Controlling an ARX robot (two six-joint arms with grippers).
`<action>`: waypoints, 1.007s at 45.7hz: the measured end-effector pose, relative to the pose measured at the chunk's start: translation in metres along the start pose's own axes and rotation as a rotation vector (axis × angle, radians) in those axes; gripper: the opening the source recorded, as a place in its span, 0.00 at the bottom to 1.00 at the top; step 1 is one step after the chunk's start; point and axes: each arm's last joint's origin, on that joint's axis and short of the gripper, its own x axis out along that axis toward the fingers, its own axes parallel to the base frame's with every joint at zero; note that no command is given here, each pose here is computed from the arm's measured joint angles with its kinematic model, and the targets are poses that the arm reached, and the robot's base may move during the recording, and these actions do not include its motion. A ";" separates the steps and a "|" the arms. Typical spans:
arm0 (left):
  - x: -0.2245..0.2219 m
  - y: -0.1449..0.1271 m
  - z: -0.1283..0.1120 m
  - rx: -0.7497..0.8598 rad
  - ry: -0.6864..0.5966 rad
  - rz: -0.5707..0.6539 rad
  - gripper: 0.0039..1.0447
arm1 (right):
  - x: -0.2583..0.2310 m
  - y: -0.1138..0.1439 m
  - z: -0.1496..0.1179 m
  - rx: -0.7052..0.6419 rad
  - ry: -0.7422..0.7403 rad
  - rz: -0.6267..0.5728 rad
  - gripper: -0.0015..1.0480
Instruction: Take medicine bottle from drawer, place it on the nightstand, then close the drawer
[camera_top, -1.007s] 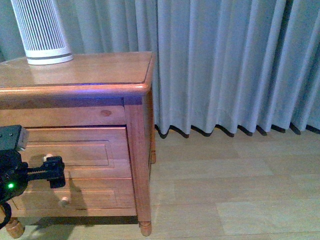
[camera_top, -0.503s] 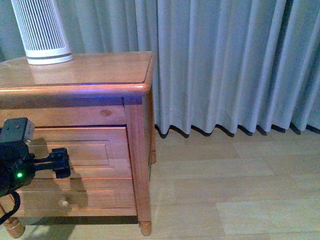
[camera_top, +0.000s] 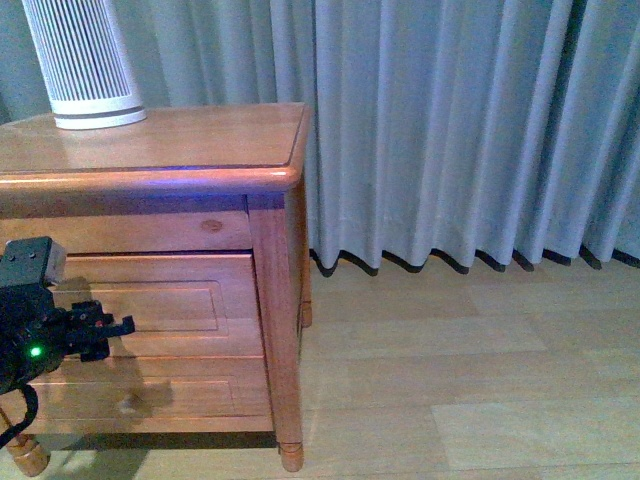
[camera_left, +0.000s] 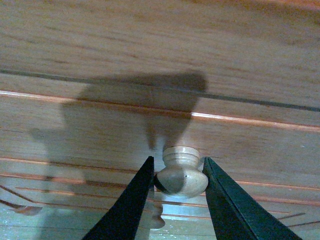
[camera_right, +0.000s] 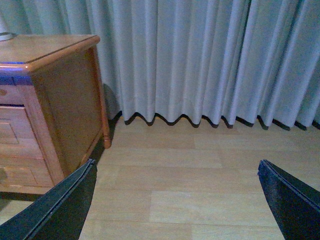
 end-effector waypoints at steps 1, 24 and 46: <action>0.000 0.000 0.000 0.000 -0.001 0.000 0.26 | 0.000 0.000 0.000 0.000 0.000 0.000 0.93; -0.020 0.006 -0.010 -0.007 0.004 -0.012 0.25 | 0.000 0.000 0.000 0.000 0.000 0.000 0.93; -0.099 0.027 -0.038 0.019 0.041 -0.058 0.24 | 0.000 0.000 0.000 0.000 0.000 0.000 0.93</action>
